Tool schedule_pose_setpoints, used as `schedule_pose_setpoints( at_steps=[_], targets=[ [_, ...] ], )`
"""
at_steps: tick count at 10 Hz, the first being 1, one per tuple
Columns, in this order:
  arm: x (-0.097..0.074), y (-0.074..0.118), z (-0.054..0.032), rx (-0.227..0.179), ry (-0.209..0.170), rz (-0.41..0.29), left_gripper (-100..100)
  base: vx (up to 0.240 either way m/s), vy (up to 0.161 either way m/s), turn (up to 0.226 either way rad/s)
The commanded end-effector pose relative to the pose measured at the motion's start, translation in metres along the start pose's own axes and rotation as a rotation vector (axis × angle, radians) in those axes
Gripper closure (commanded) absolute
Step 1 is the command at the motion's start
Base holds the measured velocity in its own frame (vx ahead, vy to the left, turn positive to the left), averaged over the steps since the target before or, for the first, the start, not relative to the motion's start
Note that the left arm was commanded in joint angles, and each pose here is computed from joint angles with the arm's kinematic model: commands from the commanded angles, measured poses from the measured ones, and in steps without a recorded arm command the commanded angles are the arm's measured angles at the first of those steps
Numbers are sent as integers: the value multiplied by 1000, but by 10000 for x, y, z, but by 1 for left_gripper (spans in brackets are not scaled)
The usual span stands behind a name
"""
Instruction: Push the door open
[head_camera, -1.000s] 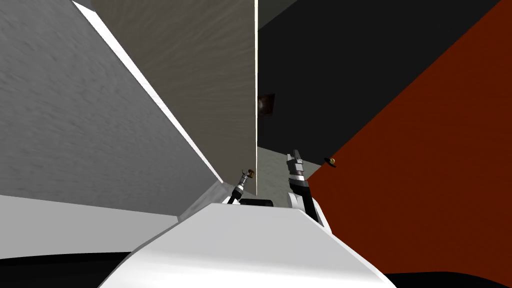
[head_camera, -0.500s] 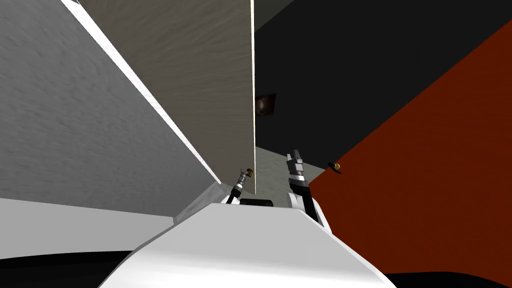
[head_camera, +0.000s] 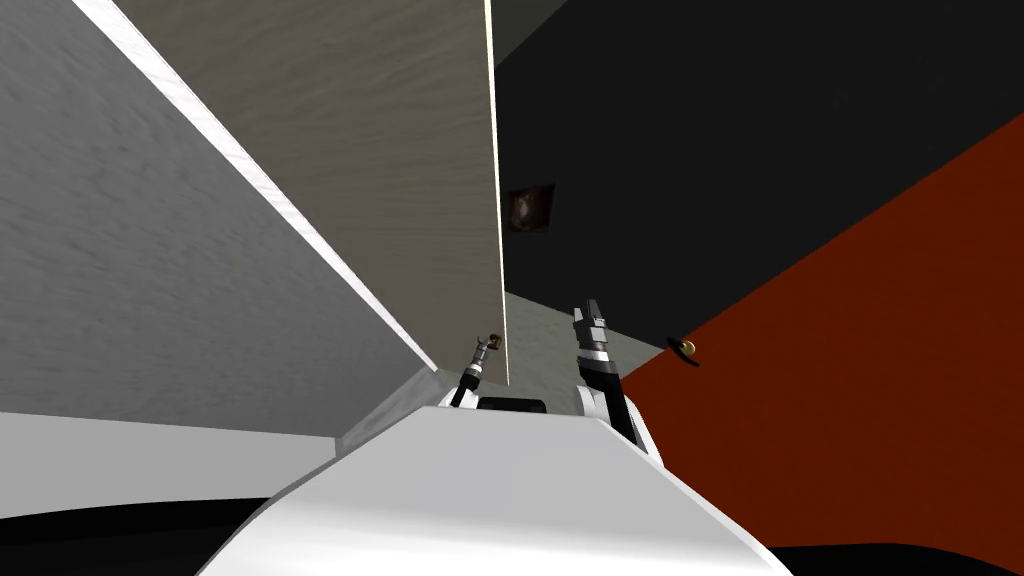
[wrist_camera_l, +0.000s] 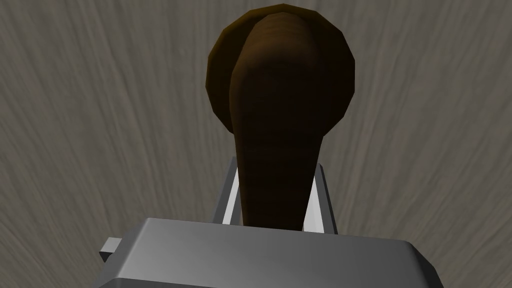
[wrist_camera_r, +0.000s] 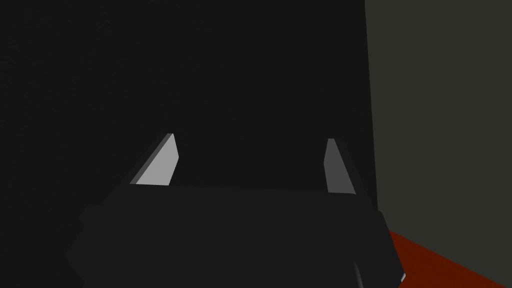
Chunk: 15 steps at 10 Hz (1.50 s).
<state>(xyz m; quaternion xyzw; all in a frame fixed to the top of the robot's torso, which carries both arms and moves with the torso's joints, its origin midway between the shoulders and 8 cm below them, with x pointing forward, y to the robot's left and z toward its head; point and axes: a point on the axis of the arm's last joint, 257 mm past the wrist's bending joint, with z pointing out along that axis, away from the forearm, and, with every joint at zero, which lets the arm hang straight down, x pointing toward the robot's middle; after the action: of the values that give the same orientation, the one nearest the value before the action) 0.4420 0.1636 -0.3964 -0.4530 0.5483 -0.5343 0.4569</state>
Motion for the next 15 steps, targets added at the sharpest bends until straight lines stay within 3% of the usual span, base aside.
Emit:
schedule_pose_setpoints(
  at_steps=[1, 8, 9, 10, 15],
  targets=[
    [-157, -44, 19, 12, -33, 5, 100, 161, -121, 63],
    [-449, -44, 72, 10, -133, -17, 100, 157, -131, 67],
    [-473, -15, 31, 4, -133, -11, 100, 73, -52, 42],
    [-626, -34, 27, 8, -159, -3, 100, 128, -65, 47],
    [-910, -37, -8, 8, -224, 1, 100, 179, -95, 63]
  ],
)
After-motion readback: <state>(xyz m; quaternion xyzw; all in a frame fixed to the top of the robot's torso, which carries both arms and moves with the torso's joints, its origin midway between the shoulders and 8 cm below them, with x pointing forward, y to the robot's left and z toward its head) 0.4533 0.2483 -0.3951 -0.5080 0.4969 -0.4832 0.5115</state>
